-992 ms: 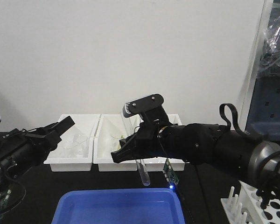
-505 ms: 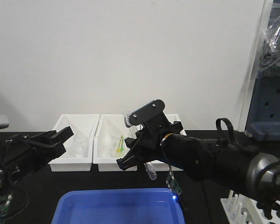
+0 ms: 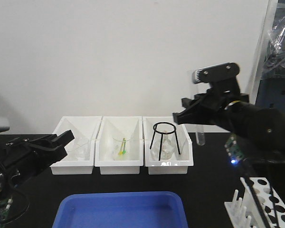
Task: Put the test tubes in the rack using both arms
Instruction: 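Carry the tube with the right gripper over the white rack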
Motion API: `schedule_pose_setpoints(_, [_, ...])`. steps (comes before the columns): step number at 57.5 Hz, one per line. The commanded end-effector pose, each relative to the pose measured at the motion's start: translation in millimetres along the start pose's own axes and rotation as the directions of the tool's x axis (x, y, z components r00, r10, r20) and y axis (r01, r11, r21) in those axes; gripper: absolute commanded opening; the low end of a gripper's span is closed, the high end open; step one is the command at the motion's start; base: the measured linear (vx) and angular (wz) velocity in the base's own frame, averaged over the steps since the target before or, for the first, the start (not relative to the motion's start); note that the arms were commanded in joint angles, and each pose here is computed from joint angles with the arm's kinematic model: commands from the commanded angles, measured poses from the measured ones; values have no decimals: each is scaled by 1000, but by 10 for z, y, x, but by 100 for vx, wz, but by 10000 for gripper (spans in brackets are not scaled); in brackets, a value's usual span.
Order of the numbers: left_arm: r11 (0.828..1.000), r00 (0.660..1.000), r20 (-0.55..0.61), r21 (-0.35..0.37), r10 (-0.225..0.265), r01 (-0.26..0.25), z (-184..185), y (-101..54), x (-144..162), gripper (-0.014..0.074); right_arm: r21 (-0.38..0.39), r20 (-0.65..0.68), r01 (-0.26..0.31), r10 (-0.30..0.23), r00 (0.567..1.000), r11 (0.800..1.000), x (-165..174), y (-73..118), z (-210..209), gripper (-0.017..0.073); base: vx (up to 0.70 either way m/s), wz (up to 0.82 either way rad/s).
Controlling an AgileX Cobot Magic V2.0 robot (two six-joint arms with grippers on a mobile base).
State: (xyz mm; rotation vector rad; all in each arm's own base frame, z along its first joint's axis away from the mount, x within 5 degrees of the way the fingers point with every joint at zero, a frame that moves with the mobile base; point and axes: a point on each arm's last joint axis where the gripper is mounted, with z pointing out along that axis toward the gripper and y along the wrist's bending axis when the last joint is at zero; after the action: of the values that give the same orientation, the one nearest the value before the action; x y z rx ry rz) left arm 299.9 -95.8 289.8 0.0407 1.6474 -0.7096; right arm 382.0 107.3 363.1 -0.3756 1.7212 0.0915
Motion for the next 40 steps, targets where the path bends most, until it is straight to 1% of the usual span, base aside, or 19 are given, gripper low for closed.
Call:
schedule_pose_setpoints(1, [998,993,119,68,-7,-1,-37,-124,-241,421,86,137,3,-15,990,996,-329,-234,-316,-8,0,0])
schedule_pose_setpoints(6, [998,993,119,68,-7,-1,-37,-124,-241,421,138,144,-1,-19,989,990,-185,-329,-473,-8,0,0])
schedule_pose_setpoints(9, [998,993,119,69,-6,-2,-37,-125,-241,421,167,145,1,-26,989,986,-32,-342,-546,-8,0,0])
schedule_pose_setpoints(10, [998,993,119,69,-6,-2,-37,-125,-241,421,184,165,-1,-30,986,983,-18,-357,-585,-8,0,0])
schedule_pose_setpoints(14, [998,993,119,69,-6,-2,-37,-125,-241,421,232,177,-7,-35,984,973,195,-384,-687,-8,0,0])
schedule_pose_setpoints(17, [998,993,116,66,-6,-2,-37,-122,-238,421,262,184,-26,-23,983,965,319,-411,-762,-8,0,0])
schedule_pose_setpoints(19, [998,993,116,66,-6,-2,-37,-122,-238,421,287,178,-48,-4,984,957,441,-436,-808,-8,0,0])
schedule_pose_setpoints(24, [998,993,116,66,-6,-2,-37,-122,-238,421,348,159,-92,38,987,933,680,-521,-920,-8,0,0])
schedule_pose_setpoints(26, [998,993,117,67,-7,-1,-37,-123,-239,421,369,154,-100,45,987,924,753,-551,-964,-8,0,0])
schedule_pose_setpoints(29, [998,993,118,69,-7,-1,-37,-124,-240,421,399,159,-101,40,987,912,826,-591,-1029,-8,0,0])
schedule_pose_setpoints(33, [998,993,118,69,-7,-1,-37,-124,-240,421,417,169,-100,31,985,903,888,-592,-1085,-8,0,0])
schedule_pose_setpoints(40, [998,993,118,69,-7,-2,-37,-125,-240,421,414,148,-95,37,988,905,952,-576,-1097,-8,0,0])
